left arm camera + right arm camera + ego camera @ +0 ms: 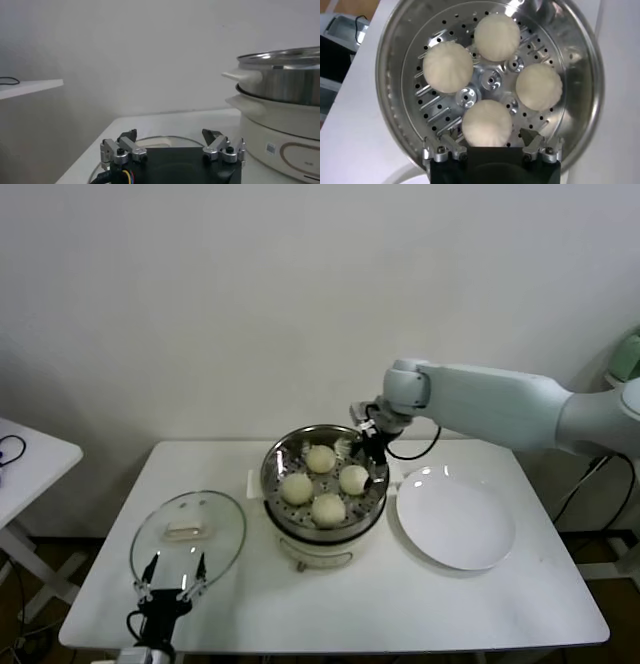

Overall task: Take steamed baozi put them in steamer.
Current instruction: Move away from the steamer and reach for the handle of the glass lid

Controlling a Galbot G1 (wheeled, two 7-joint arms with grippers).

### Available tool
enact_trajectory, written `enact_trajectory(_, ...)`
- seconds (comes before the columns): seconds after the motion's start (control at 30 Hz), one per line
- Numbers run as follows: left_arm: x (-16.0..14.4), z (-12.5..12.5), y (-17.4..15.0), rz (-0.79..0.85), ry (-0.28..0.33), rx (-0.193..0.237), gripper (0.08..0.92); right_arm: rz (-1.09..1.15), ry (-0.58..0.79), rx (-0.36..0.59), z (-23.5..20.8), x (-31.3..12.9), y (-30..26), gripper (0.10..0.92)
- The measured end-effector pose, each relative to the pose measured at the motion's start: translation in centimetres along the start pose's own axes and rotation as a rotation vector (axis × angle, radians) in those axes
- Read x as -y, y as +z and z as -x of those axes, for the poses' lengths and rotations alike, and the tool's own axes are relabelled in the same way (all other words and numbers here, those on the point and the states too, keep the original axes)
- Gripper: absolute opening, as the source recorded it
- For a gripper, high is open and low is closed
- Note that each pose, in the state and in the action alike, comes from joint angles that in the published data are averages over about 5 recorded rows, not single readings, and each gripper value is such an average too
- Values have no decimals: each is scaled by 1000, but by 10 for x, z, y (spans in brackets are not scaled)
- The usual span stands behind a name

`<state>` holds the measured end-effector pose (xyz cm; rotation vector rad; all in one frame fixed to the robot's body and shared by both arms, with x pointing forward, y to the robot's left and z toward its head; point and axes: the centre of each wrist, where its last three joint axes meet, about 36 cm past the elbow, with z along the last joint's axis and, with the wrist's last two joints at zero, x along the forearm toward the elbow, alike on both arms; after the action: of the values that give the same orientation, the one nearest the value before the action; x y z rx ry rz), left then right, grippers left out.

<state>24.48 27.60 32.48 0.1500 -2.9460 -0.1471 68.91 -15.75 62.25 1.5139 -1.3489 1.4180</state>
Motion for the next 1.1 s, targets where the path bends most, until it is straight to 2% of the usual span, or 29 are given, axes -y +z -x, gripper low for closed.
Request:
enact_trajectory(0.23, -1, 2, -3, -3, -2, 7, 823, 54, 118, 56, -60, 0, 21, 823)
enact_trajectory(0.43, 0, 5, -4, -6, 1, 11, 823, 159, 313, 229, -83, -24, 51, 823)
enact_trajectory(0.7, -2, 5, -5, -4, 4, 16, 823, 337, 595, 519, -59, -86, 88, 823)
enact_trajectory(1.1, -2, 10, -7, -4, 1, 27, 823, 624, 966, 794, -4, -196, 116, 823)
